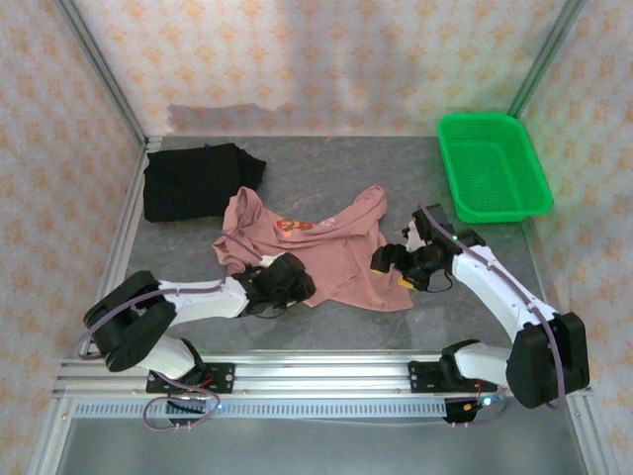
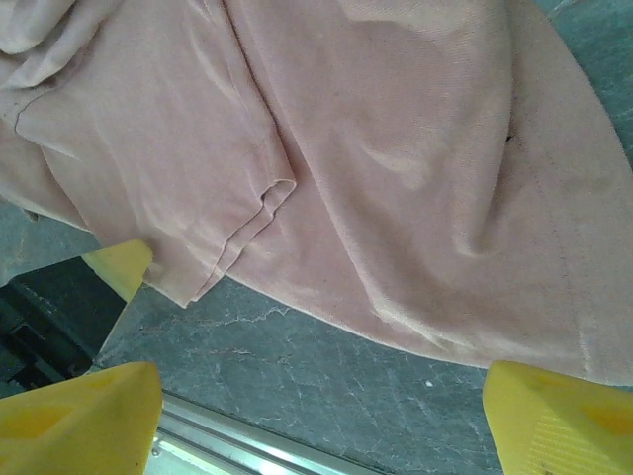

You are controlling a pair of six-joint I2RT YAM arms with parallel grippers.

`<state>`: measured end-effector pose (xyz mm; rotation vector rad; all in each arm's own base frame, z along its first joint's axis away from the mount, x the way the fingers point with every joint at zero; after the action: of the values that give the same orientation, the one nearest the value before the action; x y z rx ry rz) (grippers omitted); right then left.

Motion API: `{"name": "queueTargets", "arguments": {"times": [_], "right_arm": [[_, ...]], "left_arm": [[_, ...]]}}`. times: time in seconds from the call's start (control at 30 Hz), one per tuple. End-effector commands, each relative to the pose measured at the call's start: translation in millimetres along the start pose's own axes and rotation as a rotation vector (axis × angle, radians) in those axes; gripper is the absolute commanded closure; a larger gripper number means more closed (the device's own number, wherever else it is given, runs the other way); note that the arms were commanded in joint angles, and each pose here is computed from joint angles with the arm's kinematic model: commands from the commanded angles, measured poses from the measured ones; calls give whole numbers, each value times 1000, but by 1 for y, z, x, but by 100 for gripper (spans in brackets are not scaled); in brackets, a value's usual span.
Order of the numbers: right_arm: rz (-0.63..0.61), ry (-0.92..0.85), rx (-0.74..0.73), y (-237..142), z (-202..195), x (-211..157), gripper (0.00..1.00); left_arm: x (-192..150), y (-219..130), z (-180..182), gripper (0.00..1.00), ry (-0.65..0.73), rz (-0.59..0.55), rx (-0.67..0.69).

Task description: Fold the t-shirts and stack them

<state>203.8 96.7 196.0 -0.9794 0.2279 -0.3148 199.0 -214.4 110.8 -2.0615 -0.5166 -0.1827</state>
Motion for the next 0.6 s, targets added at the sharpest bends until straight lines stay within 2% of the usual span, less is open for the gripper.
{"name": "queueTargets", "arguments": {"times": [0.0, 0.43, 0.57], "right_arm": [[-9, -16, 2, 0, -5, -2, 15], [-12, 22, -46, 3, -18, -1, 16], [-14, 20, -40, 2, -18, -1, 16]], "left_arm": [[9, -1, -41, 55, 49, -16, -206], [2, -18, -24, 61, 52, -9, -141], [1, -14, -19, 60, -3, -35, -136]]}}
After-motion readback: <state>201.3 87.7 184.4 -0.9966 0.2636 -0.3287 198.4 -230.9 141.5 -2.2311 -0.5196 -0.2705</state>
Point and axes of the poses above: each hand's point on the last joint's axis, 136 mm out from that joint toward the fingers, its own y axis out along the fingers, its own z axis along the line the jaws close on, x = y × z, the point moved 10 cm from there along -y, back along the fingers, and after that the axes turned 10 degrees about y, right-handed, at the moved point
